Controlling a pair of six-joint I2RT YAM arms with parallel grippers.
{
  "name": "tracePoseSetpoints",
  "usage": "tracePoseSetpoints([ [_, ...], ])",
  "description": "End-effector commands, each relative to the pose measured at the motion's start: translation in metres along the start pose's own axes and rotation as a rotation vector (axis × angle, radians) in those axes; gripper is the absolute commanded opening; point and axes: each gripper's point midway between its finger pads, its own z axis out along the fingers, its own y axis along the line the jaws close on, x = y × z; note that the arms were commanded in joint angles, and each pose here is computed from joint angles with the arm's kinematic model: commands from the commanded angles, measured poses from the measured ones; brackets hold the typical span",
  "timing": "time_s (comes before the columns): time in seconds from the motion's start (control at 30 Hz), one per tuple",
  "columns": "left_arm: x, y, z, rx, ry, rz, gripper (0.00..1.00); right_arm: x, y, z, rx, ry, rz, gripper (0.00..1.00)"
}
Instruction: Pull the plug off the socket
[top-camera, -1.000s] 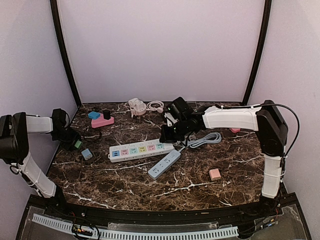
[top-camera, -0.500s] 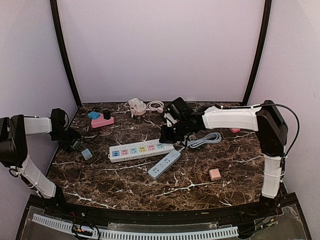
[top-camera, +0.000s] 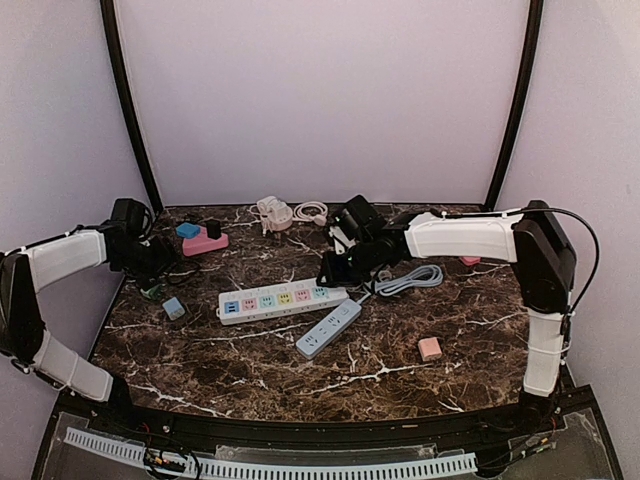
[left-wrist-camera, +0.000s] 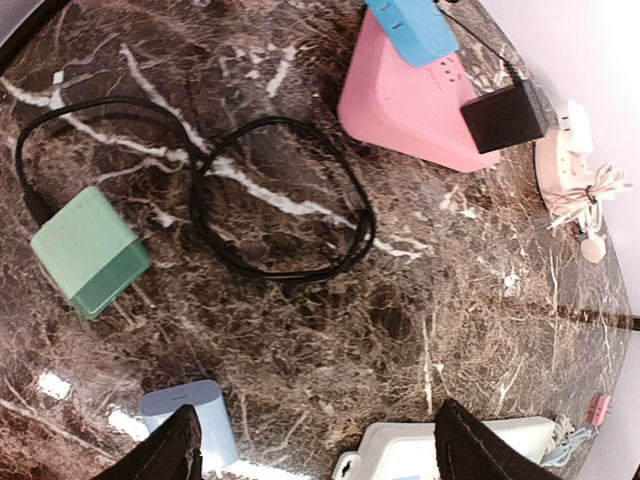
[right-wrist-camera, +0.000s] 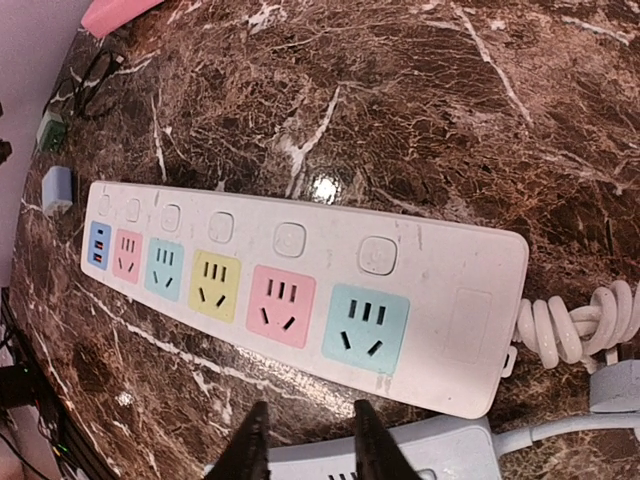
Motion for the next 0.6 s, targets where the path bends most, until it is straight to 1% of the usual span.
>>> tracePoseSetpoints([
  [0.0,-0.005,-0.026,-0.004,0.062,-0.001,0.053,0.79,-0.007,0.007,-0.018,0.006,-0.048,-0.016,0.39],
  [0.1,-0.014,-0.043,0.001,0.113,-0.001,0.043,0.79,-0.007,0.008,-0.024,0.006,-0.054,-0.014,0.63],
  [0.17,-0.022,-0.051,0.008,0.126,-0.003,0.031,0.79,-0.007,0.009,-0.028,0.002,-0.057,-0.013,0.77],
  [0.23,-0.029,-0.060,0.020,0.149,-0.009,0.009,0.79,-0.007,0.011,-0.033,-0.003,-0.063,-0.014,0.87],
  [0.37,-0.032,-0.070,0.034,0.214,-0.011,-0.081,0.79,-0.006,0.010,-0.043,-0.001,-0.077,-0.015,0.96],
  [0.47,-0.034,-0.075,0.042,0.265,-0.023,-0.165,0.78,-0.005,0.008,-0.048,0.005,-0.083,-0.018,0.98],
  [0.57,-0.042,-0.077,0.050,0.303,-0.077,-0.209,0.78,-0.002,0.007,-0.051,0.008,-0.081,-0.020,0.99],
])
